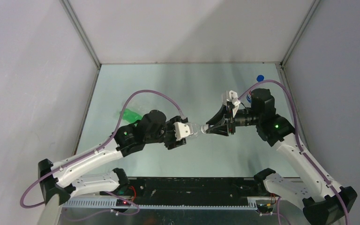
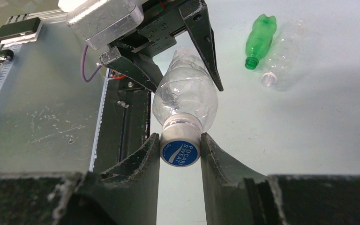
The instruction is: Screw on the bottle caps
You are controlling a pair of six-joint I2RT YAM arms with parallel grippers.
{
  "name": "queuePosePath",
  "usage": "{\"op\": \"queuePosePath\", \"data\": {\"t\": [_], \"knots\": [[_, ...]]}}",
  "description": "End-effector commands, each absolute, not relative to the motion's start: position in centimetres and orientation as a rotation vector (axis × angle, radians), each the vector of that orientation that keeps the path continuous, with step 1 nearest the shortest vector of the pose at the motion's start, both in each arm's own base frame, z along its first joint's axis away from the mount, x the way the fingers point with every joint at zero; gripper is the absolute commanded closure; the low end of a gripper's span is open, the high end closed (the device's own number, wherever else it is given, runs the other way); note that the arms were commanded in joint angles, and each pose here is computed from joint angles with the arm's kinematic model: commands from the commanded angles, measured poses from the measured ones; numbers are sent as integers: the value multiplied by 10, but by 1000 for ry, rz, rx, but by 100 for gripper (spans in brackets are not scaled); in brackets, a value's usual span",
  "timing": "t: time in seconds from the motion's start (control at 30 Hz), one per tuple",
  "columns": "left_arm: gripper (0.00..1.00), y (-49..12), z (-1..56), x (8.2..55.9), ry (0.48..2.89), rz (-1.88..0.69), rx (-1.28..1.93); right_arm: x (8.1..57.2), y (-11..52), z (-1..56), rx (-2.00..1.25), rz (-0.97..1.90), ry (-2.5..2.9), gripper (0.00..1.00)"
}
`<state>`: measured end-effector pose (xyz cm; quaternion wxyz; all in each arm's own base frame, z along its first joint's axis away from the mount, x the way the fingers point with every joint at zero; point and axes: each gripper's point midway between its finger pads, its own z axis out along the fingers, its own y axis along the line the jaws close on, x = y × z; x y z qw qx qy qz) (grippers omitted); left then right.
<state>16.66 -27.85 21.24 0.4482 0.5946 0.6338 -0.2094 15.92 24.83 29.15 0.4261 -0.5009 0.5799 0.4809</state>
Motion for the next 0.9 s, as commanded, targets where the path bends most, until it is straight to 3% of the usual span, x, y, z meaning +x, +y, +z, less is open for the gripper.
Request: {"op": "queuePosePath", "data": {"t": [0.0, 0.5, 0.87], "knots": [[49, -319, 280, 165, 1312, -660, 1389, 149, 251, 290, -1317, 1244, 1426, 100], [51, -324, 285, 188, 1266, -547, 1315, 157, 250, 273, -1248, 1233, 1596, 100], [51, -318, 289, 219, 1209, -346, 1170, 194, 253, 270, -814, 1239, 1978, 100]]}}
